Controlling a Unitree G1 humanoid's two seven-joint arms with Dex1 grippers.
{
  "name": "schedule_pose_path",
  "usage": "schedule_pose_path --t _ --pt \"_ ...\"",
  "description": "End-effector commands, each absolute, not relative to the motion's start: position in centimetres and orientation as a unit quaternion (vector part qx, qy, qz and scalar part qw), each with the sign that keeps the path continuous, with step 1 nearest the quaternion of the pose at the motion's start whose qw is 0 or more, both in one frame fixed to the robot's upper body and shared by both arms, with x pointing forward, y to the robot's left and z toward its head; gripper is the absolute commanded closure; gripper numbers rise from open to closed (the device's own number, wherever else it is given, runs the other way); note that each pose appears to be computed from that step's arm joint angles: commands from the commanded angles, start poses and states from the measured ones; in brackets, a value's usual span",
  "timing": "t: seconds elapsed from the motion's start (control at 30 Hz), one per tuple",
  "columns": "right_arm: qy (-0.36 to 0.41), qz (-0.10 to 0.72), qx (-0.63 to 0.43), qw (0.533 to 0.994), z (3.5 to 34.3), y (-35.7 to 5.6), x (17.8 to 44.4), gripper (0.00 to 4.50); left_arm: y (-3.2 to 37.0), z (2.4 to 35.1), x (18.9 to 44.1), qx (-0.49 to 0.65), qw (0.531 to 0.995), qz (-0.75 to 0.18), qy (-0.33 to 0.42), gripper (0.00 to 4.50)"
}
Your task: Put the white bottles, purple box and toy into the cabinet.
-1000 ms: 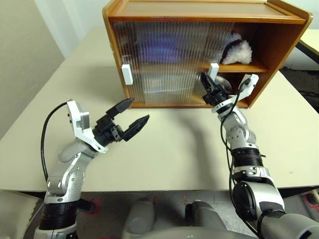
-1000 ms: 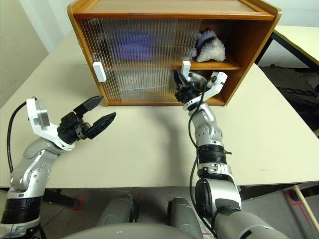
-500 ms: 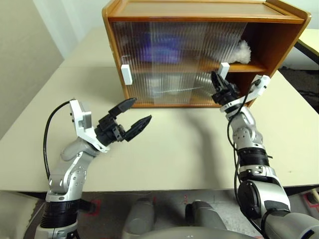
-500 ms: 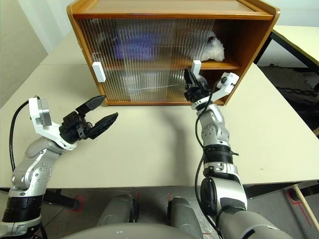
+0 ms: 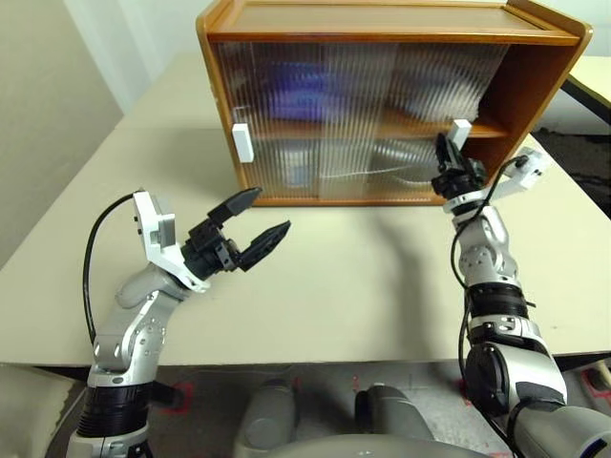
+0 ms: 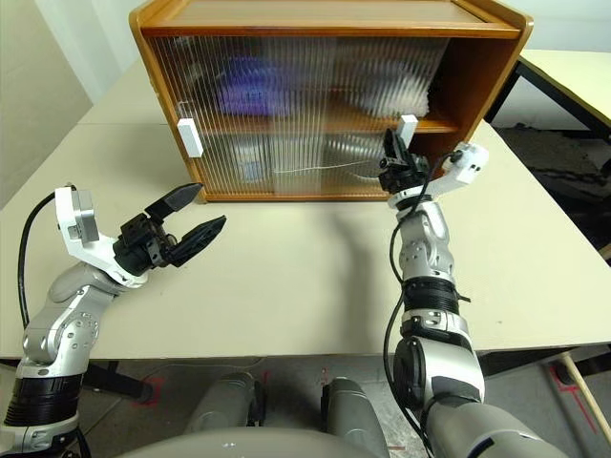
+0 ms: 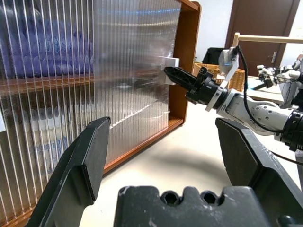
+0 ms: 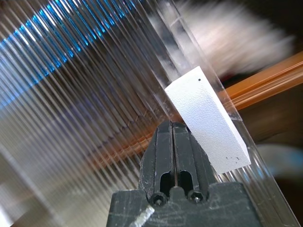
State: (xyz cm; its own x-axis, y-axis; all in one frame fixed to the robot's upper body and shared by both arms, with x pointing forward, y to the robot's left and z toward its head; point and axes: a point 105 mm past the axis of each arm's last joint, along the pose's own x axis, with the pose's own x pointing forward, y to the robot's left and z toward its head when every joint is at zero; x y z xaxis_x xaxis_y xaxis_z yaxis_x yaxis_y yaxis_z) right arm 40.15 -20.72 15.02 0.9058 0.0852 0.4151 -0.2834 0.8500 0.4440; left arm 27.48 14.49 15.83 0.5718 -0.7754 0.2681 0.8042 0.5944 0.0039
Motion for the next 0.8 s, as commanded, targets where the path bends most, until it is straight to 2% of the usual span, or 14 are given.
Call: schedule_pose_path --t 0.03,0.37,0.53,0.8 --pt "-0.211 0.064 0.247 0.944 15.5 -22.3 40.1 4.48 14.6 15.3 27.6 -0.059 0.886 -0.447 -0.110 0.00" --pt "-0.213 0.014 0.228 0.950 15.2 -25.0 39.7 4.48 14.5 15.3 27.6 -0.062 0.885 -0.449 -0.110 0.00" --pt "-0.218 -0.037 0.288 0.932 14.9 -27.1 39.9 4.48 14.3 15.4 27.6 -0.065 0.884 -0.449 -0.111 0.00" --pt "-0.218 -0.036 0.255 0.942 15.3 -28.2 39.9 4.48 14.3 15.3 27.5 -0.065 0.885 -0.447 -0.110 0.00"
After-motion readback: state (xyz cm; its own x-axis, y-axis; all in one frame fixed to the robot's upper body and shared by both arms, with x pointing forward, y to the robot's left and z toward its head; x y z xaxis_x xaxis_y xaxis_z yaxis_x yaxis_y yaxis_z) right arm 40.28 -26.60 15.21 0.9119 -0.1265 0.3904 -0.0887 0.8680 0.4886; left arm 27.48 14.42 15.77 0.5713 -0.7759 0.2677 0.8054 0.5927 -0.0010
